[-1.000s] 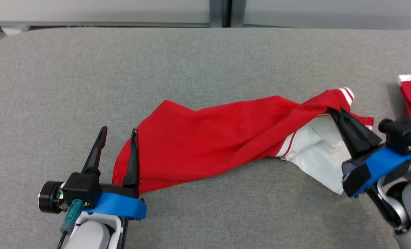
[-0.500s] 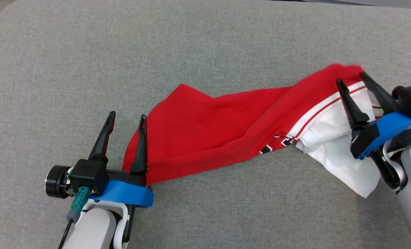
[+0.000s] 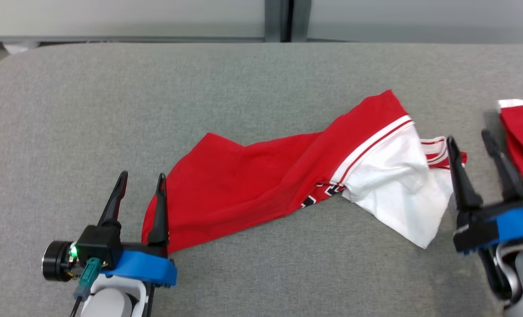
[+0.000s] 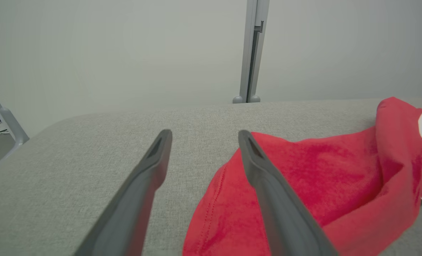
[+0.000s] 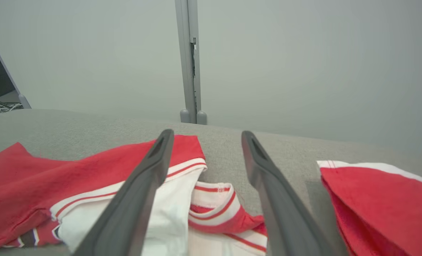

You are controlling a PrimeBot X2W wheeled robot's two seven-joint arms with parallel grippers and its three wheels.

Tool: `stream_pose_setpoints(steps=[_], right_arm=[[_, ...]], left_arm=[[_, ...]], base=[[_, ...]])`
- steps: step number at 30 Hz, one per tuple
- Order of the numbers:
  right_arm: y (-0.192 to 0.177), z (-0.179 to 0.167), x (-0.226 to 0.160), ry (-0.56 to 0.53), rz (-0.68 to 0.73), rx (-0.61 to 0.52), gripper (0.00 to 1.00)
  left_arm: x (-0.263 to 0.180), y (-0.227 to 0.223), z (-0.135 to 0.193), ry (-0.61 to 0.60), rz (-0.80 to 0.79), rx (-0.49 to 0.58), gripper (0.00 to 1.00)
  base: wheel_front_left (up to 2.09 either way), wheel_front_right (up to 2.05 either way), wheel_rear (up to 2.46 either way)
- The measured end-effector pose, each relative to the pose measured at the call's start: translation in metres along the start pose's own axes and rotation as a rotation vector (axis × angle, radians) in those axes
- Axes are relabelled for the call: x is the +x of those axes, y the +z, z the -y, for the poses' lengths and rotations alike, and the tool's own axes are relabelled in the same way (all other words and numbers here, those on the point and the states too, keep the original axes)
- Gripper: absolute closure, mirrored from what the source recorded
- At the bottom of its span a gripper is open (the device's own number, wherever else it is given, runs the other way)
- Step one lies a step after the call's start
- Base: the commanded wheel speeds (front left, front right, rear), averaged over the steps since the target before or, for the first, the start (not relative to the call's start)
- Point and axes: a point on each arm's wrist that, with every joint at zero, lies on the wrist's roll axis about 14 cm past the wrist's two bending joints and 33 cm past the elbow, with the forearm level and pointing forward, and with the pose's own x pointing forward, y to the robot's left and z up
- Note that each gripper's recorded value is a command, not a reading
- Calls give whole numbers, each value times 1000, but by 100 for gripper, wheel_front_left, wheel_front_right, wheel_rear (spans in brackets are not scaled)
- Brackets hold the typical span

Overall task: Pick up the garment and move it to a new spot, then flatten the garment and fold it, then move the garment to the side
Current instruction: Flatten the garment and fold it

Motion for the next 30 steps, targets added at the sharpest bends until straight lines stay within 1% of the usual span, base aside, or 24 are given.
stream_pose_setpoints(steps=[6, 11, 14, 23, 25, 30], right_arm=[[8, -4, -55, -60, -19, 23, 0], [19, -9, -84, -93, -17, 41, 0], [24, -10, -92, -105, -13, 46, 0], [32, -13, -95, -106, -3, 44, 0], [32, -13, -96, -107, -7, 45, 0], [21, -13, -98, -110, -44, 57, 0]], left_arm=[[-13, 3, 4, -17, 1, 8, 0], [-22, 5, 8, -26, -3, 9, 0], [-25, 7, 9, -30, -1, 7, 0], [-27, 8, 7, -24, -12, 10, 0], [-28, 3, 5, -17, -39, 7, 0], [-48, -56, -3, 15, -291, -41, 0]], base=[[0, 0, 0], [0, 0, 0], [0, 0, 0], [0, 0, 0], [0, 0, 0], [0, 0, 0]])
